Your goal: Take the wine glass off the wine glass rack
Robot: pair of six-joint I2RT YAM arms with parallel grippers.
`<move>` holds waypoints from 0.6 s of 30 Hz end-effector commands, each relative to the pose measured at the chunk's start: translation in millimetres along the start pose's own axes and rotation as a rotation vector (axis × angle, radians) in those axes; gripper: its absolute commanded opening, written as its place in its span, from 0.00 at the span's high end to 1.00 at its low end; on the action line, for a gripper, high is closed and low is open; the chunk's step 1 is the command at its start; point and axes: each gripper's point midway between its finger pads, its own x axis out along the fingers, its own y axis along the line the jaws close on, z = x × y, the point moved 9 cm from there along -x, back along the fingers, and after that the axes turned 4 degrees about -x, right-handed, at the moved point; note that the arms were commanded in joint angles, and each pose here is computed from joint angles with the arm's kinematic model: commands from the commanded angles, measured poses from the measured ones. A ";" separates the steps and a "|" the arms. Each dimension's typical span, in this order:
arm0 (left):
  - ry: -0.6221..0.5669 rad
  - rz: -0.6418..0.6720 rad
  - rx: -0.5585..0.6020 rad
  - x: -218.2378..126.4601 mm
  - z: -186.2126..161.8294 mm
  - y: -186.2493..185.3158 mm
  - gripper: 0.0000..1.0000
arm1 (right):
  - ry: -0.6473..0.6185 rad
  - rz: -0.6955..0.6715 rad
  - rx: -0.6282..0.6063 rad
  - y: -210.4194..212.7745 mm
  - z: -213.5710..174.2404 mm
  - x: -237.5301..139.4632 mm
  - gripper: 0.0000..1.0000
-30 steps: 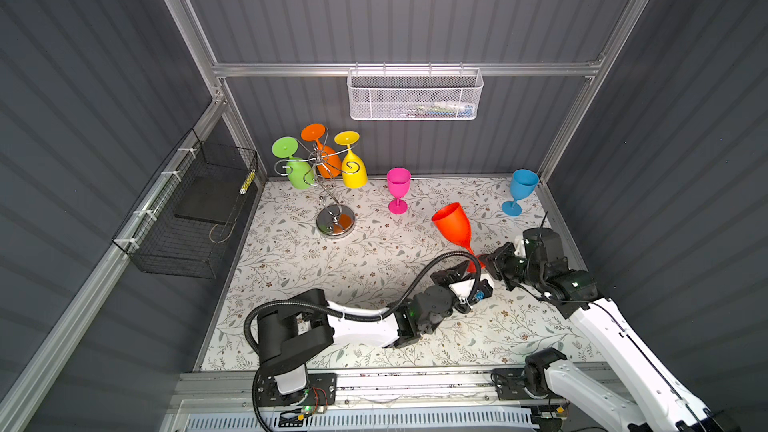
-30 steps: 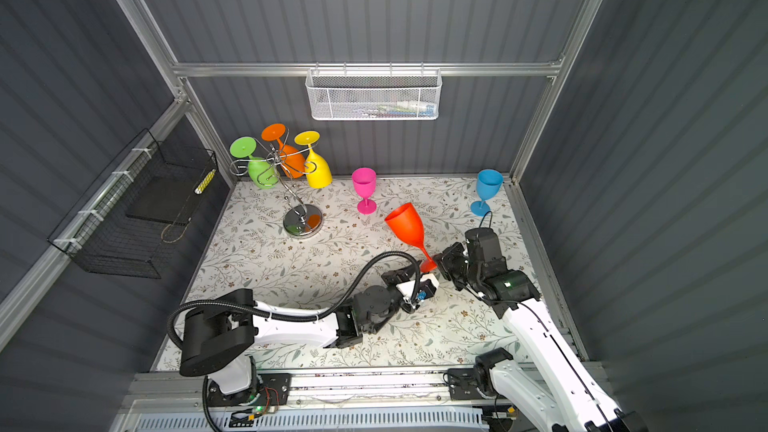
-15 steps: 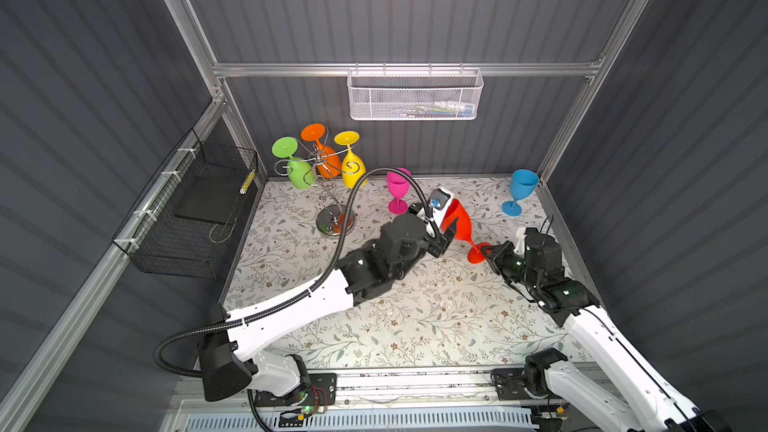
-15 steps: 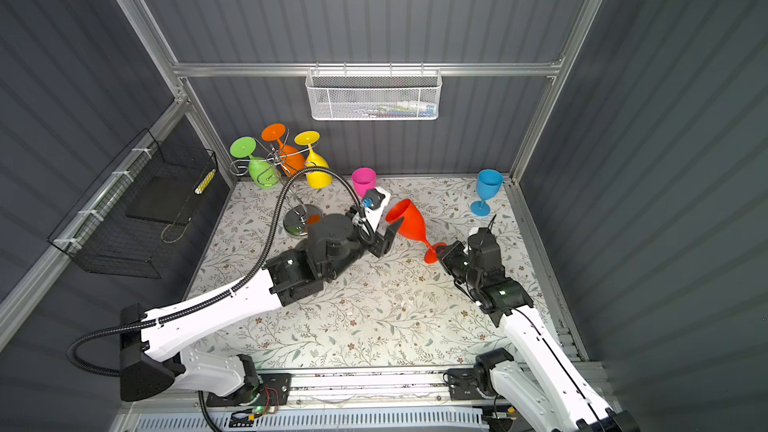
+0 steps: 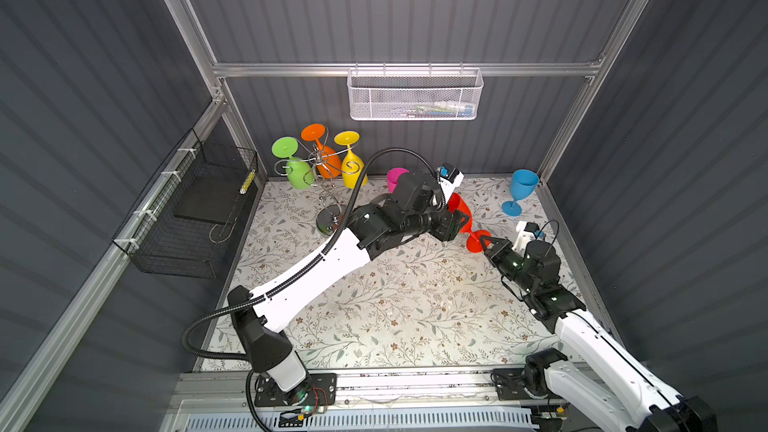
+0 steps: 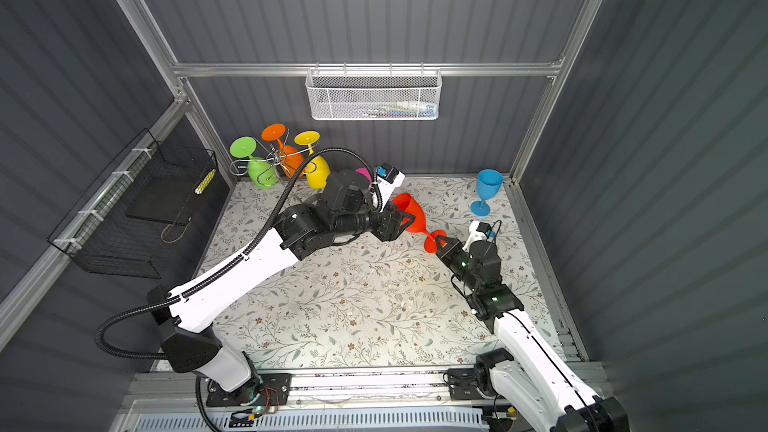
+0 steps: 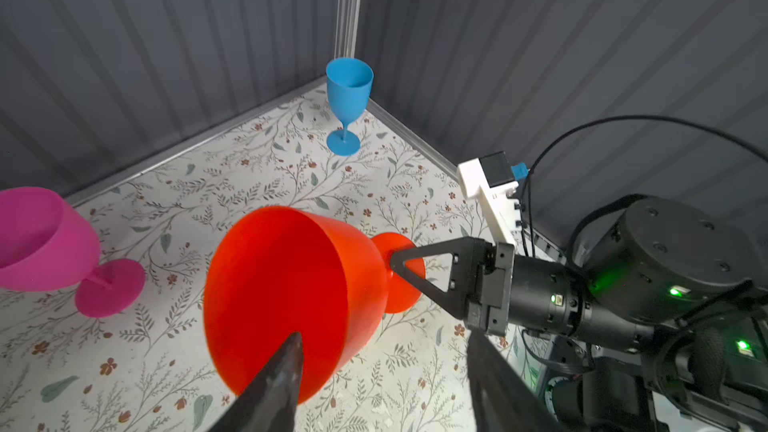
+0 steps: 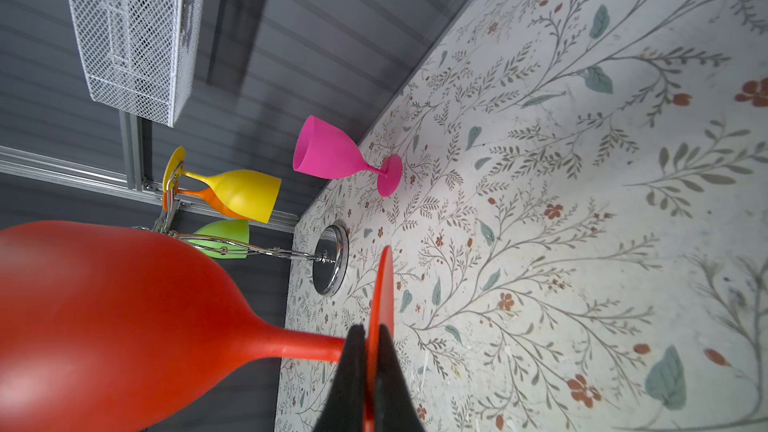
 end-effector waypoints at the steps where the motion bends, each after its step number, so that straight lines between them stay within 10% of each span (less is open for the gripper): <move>1: 0.067 -0.032 -0.043 -1.0 -0.2 0.3 0.40 | -0.067 0.054 -0.031 5.4 7.5 1.8 1.00; 18: 0.143 -0.071 -0.088 16.6 8.6 9.5 0.74 | -0.104 0.096 -0.048 1.8 7.1 10.7 1.00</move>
